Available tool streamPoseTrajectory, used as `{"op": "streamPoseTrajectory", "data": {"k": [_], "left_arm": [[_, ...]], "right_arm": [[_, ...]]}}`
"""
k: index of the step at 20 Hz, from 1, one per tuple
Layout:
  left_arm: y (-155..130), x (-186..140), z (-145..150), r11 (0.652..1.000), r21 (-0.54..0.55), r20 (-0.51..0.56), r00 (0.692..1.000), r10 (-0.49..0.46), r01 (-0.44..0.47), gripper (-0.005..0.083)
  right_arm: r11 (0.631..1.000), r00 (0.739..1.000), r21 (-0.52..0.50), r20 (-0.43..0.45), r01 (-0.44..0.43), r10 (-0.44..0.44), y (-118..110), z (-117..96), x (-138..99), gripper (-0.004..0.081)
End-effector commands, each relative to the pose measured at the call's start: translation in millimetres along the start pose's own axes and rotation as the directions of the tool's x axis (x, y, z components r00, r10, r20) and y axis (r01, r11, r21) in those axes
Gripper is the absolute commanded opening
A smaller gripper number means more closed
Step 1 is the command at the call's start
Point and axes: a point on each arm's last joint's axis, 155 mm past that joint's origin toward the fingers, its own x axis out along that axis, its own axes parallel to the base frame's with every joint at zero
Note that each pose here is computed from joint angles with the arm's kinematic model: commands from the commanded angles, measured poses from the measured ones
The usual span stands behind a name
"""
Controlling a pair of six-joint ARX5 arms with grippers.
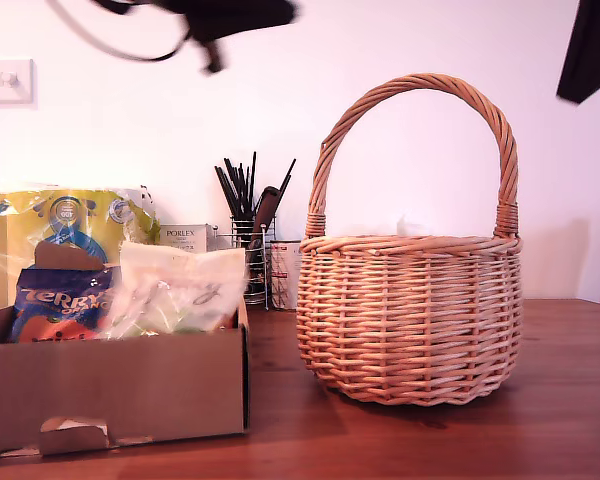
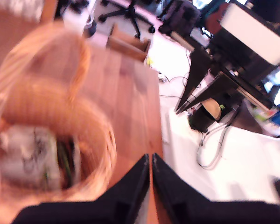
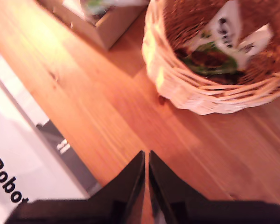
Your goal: Move the bags of Easter eggs from the cardboard box on the left into the woven basket on the right side.
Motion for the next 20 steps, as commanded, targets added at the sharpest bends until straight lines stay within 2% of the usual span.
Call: {"op": "streamPoseTrajectory", "data": {"k": [1,4,6,7,9,10,11,13,15,18,20], "left_arm": [[8.1,5.0,-7.7,0.999,-0.048,-0.032,0.999,0.022,-0.024,-0.0024],[19.7,-4.5,-37.8,0.988,-0.105,-0.152,0.984,0.096,-0.113,-0.0024],[27.9,-17.7,-66.4,0.977,-0.104,-0.271,0.95,0.152,-0.186,-0.0024],[36.1,-28.5,-86.5,0.967,-0.075,-0.364,0.909,0.202,-0.245,-0.0024],[55.3,-49.0,-115.9,0.927,-0.032,-0.509,0.805,0.306,-0.373,-0.0024],[60.0,-54.2,-121.7,0.915,-0.017,-0.538,0.775,0.331,-0.403,-0.0024],[61.8,-56.5,-124.6,0.904,-0.031,-0.552,0.761,0.341,-0.427,-0.0024],[58.3,-61.1,-124.4,0.896,-0.025,-0.552,0.753,0.357,-0.442,-0.0024],[56.1,-69.7,-118.0,0.882,-0.033,-0.526,0.758,0.385,-0.471,-0.0024],[49.3,-84.9,-104.0,0.861,-0.045,-0.413,0.794,0.446,-0.507,-0.0023],[48.0,-96.4,-100.2,0.832,-0.016,-0.321,0.791,0.521,-0.555,-0.0023]], "right_arm": [[1.0,1.0,0.016,0.012,-0.01,0.01,0.9,1.3,4.0,-0.0013],[0.998,0.995,-0.028,0.085,-0.059,0.061,12.8,18.5,12.4,-0.0013],[0.998,0.994,-0.034,0.089,-0.057,0.059,11.8,20.8,19.3,-0.0013],[0.998,0.994,-0.035,0.088,-0.056,0.059,11.1,21.8,21.6,-0.0013],[0.998,0.993,-0.039,0.107,-0.052,0.056,9.7,28.3,23.5,-0.0013],[0.998,0.992,-0.044,0.112,-0.049,0.054,9.1,29.9,23.9,-0.0013],[0.998,0.993,-0.052,0.108,-0.046,0.051,8.5,29.7,24.8,-0.0013],[0.998,0.993,-0.05,0.108,-0.042,0.047,7.4,29.8,25.4,-0.0013],[0.998,0.992,-0.044,0.12,-0.032,0.038,4.3,32.5,24.8,-0.0013],[0.999,0.989,-0.034,0.147,-0.017,0.021,-0.7,39.1,24.0,-0.0013],[1.0,0.987,-0.026,0.162,-0.014,0.018,-1.6,42.6,23.8,-0.0013]]}}
